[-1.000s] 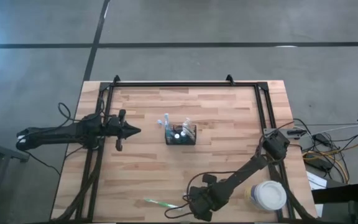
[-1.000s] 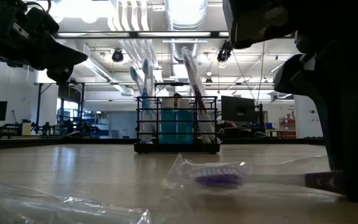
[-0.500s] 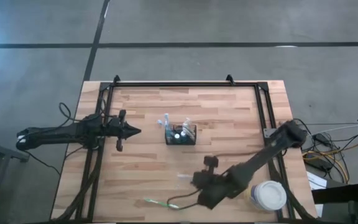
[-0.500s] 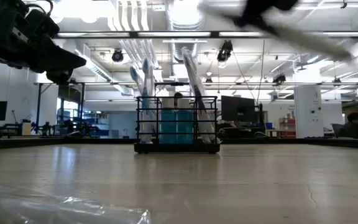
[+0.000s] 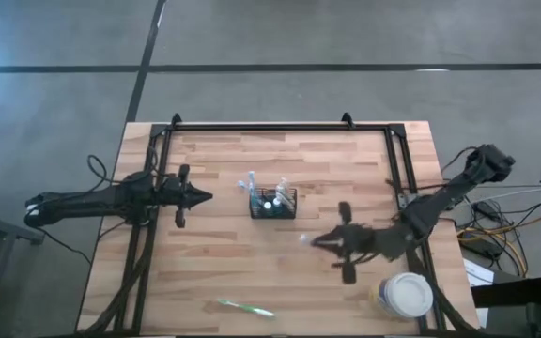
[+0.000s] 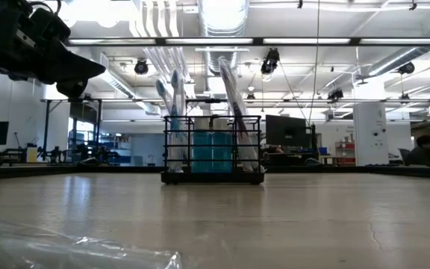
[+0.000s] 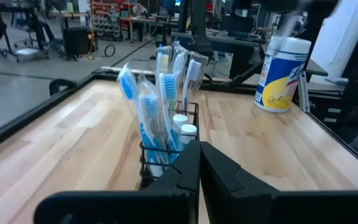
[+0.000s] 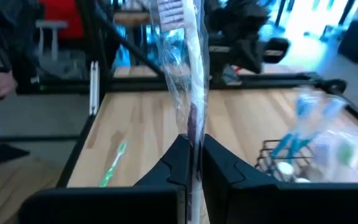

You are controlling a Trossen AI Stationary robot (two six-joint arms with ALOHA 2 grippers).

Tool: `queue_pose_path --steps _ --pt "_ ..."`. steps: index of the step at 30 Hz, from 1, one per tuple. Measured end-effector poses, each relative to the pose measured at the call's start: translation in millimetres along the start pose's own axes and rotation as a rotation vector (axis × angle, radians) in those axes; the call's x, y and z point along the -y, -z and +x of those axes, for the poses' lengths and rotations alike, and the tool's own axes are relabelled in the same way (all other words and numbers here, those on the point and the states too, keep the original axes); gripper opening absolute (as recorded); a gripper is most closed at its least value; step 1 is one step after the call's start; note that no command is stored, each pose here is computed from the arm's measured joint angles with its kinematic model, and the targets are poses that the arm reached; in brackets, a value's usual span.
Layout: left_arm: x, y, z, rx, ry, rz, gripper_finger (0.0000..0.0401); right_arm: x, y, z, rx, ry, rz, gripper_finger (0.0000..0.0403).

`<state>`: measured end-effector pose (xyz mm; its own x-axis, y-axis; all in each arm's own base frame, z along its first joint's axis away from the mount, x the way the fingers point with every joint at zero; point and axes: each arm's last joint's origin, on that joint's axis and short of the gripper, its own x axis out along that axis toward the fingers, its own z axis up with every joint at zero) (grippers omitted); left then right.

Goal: Pick & Place toothbrushing station
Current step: Put the purple toothbrush into the black mesh organizer

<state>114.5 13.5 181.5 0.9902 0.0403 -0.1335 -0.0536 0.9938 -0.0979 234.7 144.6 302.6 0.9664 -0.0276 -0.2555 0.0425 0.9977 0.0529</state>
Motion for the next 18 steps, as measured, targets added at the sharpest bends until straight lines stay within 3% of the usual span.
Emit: queue_pose_path --steps 10,18 --pt "0.9 -8.3 -1.5 0.087 0.006 0.066 0.001 57.8 65.4 -30.3 0.287 0.09 0.048 0.0013" --pt "2.0 -19.3 -3.1 0.202 0.009 0.107 0.001 90.8 102.6 -31.6 0.353 0.116 0.021 0.0013"
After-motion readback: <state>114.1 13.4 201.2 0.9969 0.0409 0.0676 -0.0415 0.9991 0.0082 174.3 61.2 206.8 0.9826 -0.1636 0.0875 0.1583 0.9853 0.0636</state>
